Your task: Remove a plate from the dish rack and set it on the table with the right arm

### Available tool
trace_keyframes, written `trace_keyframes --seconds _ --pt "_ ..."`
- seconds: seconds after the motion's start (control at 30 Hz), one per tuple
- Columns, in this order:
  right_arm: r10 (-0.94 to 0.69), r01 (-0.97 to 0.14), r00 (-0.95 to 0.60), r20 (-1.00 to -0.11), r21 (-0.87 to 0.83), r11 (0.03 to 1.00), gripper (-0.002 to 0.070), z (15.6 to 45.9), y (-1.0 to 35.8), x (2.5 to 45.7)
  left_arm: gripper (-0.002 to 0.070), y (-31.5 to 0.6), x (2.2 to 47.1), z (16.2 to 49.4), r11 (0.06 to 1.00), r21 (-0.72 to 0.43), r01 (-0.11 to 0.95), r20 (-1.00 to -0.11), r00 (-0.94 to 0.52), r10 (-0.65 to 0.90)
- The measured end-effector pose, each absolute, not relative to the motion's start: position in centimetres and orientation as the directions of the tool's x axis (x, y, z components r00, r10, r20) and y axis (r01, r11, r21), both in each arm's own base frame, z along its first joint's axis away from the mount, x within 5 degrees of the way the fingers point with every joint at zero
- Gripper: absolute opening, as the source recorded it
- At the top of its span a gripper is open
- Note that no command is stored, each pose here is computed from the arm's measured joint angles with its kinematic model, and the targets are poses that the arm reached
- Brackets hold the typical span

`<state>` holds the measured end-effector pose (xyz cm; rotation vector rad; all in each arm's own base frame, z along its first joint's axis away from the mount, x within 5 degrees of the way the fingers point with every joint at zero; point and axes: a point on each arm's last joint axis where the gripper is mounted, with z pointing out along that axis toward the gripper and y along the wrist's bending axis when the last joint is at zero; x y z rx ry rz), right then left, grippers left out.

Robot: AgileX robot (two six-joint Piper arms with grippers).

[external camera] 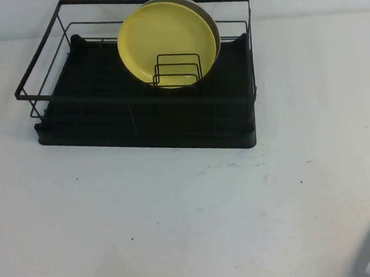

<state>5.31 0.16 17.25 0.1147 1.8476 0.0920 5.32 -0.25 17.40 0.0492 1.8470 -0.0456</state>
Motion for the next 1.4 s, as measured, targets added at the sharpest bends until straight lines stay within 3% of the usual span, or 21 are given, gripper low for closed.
trace_keyframes --seconds 0.97,1.4 --pt "0.129 0.031 -0.274 -0.953 0.126 0.992 -0.0018 17.25 0.17 5.31 -0.0004 -0.25 5.32 17.40 0.998 -0.006 0.058 -0.962 -0.273 0.010" --pt "0.276 0.018 -0.245 -0.929 0.280 0.960 -0.0018 17.57 0.60 5.38 -0.0004 -0.25 5.32 17.40 0.998 -0.006 0.058 -0.962 -0.273 0.010"
